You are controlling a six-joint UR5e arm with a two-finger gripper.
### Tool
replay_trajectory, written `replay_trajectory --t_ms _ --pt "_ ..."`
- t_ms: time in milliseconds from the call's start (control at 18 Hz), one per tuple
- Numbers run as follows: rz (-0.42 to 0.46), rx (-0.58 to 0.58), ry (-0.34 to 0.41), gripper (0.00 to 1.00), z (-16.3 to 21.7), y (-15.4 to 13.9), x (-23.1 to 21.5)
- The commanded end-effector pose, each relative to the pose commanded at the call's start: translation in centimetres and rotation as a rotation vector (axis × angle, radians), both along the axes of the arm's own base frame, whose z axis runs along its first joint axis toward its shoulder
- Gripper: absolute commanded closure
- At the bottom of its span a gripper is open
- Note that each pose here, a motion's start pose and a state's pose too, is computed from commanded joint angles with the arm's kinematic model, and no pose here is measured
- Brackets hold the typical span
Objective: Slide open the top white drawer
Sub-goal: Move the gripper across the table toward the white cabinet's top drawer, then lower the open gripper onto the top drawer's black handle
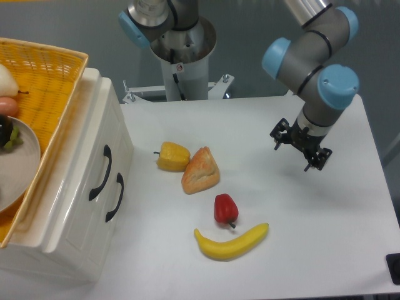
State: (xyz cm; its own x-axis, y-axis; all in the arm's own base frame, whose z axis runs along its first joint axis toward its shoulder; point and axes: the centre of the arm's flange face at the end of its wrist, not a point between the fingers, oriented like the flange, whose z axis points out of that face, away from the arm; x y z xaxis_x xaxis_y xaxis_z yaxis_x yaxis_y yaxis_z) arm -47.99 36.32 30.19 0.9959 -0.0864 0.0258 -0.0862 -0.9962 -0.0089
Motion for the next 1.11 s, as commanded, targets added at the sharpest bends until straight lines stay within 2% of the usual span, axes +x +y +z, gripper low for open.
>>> replay_trajectory --t_ms 111,278,500,667,833,944,1111 --pt "0.098 -0.010 0.001 0.00 2.0 1.2 2.5" --pt "0.097 -0.014 -0.006 0.00 3.8 3.1 5.9" --pt "0.191 -0.003 0.009 0.00 5.0 6.2 9.4" --pt "0.198 -0.005 0.005 0.00 5.1 8.2 12.1" --pt "0.283 -0.009 0.000 0.00 5.0 10.4 14.9" --pt "0.298 0.011 -0.022 0.00 5.1 11.8 16.8" --pt "0.302 0.068 -0.102 0.00 5.2 13.4 19.0"
